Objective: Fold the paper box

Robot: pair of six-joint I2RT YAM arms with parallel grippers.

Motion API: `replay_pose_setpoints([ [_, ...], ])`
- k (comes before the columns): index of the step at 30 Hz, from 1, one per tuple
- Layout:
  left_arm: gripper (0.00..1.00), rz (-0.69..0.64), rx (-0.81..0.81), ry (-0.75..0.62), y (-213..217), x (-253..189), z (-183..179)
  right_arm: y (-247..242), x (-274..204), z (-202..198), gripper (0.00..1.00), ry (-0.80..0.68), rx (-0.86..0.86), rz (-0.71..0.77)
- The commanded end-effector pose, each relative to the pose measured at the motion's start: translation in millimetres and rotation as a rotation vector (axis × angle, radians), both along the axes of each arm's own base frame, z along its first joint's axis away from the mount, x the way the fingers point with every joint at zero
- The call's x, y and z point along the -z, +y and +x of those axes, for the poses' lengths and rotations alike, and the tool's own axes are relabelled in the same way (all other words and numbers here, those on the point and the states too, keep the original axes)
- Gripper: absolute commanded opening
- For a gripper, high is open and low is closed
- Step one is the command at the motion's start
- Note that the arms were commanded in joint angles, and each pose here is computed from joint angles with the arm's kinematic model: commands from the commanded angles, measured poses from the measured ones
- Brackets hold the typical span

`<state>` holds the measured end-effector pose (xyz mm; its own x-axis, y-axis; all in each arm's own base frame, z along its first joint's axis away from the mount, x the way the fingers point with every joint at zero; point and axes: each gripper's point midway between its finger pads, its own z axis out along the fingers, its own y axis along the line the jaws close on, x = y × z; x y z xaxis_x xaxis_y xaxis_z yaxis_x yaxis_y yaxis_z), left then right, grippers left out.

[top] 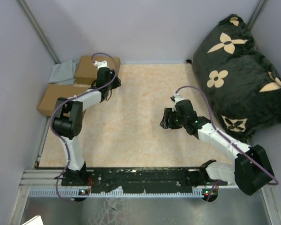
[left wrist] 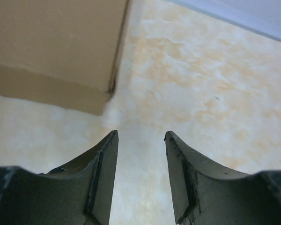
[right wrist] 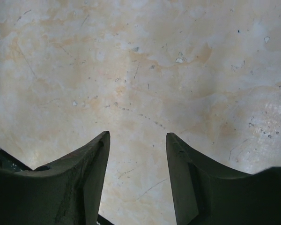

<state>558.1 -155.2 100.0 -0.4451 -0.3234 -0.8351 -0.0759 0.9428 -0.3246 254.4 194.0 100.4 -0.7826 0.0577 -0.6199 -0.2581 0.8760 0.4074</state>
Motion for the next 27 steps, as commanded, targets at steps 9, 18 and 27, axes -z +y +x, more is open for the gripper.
replay_pose_setpoints([
  [9, 0.52, -0.128, 0.512, -0.047, -70, -99, -192, 12, -50, 6, 0.99, -0.255, -0.055, 0.147],
  [18, 0.55, 0.096, 0.400, 0.044, 8, -107, -274, 4, -68, -4, 0.99, -0.405, -0.022, 0.248],
  [27, 0.60, 0.223, 0.350, 0.024, 33, -100, -276, 1, -70, -1, 0.99, -0.394, -0.001, 0.225],
])
